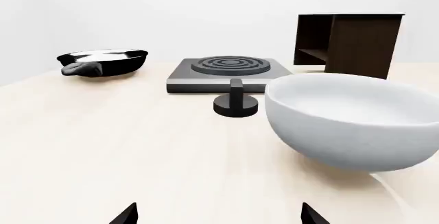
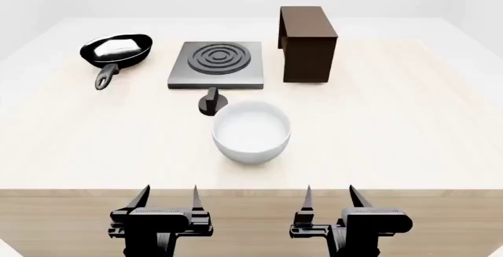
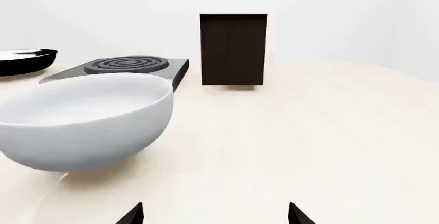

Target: Turn on the stove.

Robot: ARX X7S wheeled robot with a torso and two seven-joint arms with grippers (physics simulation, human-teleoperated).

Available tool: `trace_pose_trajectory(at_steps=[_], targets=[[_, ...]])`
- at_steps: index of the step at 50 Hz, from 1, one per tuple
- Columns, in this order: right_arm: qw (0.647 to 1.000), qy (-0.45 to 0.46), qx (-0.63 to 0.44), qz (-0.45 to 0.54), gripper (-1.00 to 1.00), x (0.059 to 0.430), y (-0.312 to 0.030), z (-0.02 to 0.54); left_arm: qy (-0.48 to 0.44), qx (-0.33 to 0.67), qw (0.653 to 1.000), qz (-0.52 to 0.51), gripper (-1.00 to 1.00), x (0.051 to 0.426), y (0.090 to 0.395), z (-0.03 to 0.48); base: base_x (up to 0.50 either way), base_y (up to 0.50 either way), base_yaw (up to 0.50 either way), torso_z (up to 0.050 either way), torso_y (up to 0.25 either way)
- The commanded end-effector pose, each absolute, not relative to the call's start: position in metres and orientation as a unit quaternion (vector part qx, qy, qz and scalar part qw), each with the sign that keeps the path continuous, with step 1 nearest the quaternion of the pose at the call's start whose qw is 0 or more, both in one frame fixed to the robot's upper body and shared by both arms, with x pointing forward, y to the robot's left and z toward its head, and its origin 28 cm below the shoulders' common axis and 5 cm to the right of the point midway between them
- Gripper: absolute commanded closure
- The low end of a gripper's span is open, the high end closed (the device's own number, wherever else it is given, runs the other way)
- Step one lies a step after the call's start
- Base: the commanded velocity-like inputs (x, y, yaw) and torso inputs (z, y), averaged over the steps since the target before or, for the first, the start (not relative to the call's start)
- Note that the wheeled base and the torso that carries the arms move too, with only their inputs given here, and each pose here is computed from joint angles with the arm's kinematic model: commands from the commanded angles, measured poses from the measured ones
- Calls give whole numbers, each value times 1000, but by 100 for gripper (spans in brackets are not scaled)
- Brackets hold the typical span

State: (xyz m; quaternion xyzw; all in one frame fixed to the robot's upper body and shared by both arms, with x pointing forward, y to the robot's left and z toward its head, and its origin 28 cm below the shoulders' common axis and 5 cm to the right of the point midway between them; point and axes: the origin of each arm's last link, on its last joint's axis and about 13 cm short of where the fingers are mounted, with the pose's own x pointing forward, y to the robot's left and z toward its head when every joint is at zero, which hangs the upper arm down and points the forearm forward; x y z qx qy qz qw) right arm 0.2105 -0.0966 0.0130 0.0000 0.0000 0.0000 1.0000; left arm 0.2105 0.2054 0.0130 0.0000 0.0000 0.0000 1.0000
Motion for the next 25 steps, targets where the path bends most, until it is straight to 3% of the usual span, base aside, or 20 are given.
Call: trace_pose_trajectory(at_steps=[1,2,25], targets=[[1000,0,0,0,-100,211,-96,12,-5,39,999,-1,-100,211,206,12,0,0,0,0,0],[1000,3,-2,1,-100,210,-97,11,3,0,1000,1,-100,211,205,12,0,0,0,0,0],[999,32,-16,-14,-100,218,-96,1,9,5,1000,0,-100,213,205,12,0,0,0,0,0]])
